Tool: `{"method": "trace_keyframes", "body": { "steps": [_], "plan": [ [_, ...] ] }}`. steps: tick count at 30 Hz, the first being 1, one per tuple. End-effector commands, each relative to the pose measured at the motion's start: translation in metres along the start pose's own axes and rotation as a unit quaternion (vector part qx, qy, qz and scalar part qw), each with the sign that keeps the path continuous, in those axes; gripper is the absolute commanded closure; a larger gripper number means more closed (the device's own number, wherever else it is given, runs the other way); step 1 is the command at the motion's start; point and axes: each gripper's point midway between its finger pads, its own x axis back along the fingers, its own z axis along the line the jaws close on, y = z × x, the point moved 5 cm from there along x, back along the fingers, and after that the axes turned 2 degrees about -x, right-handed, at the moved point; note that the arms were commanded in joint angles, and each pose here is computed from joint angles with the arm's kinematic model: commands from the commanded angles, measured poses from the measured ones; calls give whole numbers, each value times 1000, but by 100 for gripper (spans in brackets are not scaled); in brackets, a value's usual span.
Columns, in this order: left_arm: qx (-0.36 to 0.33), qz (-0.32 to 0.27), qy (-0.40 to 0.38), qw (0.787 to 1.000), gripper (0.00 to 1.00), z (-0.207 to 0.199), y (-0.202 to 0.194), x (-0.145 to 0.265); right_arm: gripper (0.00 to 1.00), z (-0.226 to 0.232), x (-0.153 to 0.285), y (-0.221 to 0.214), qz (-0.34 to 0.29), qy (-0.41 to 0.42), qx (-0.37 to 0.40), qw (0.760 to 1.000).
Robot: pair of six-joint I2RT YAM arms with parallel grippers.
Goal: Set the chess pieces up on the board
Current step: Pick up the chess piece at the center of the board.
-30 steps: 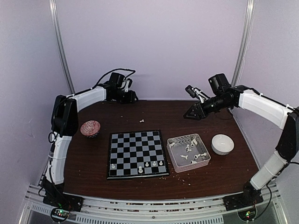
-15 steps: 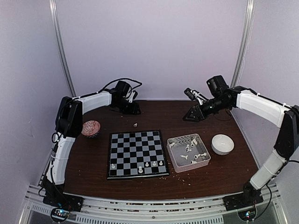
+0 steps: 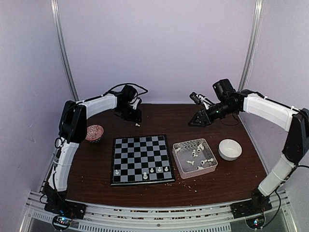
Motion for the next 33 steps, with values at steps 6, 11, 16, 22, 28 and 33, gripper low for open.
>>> {"method": "trace_keyframes", "body": {
  "steps": [6, 11, 16, 22, 28, 33],
  "plan": [
    [-65, -2, 25, 998, 48, 5, 13, -23, 58, 2, -1, 0, 0, 14, -1, 1000],
    [-25, -9, 17, 999, 53, 3, 17, -26, 58, 2, -2, 1, 1, 16, -3, 1000],
    [10, -9, 4, 1000, 58, 1, 18, -33, 58, 0, -5, 0, 3, 18, -5, 1000],
    [22, -14, -22, 999, 61, -9, 21, -38, 58, 0, -9, 1, 7, 28, -12, 1000],
    [-6, 18, -47, 999, 60, -26, 7, -38, 58, 0, -9, 0, 9, 29, -11, 999],
    [-3, 43, -68, 997, 59, -38, -8, -38, 58, 0, -11, 0, 10, 34, -13, 999]
  ]
}}
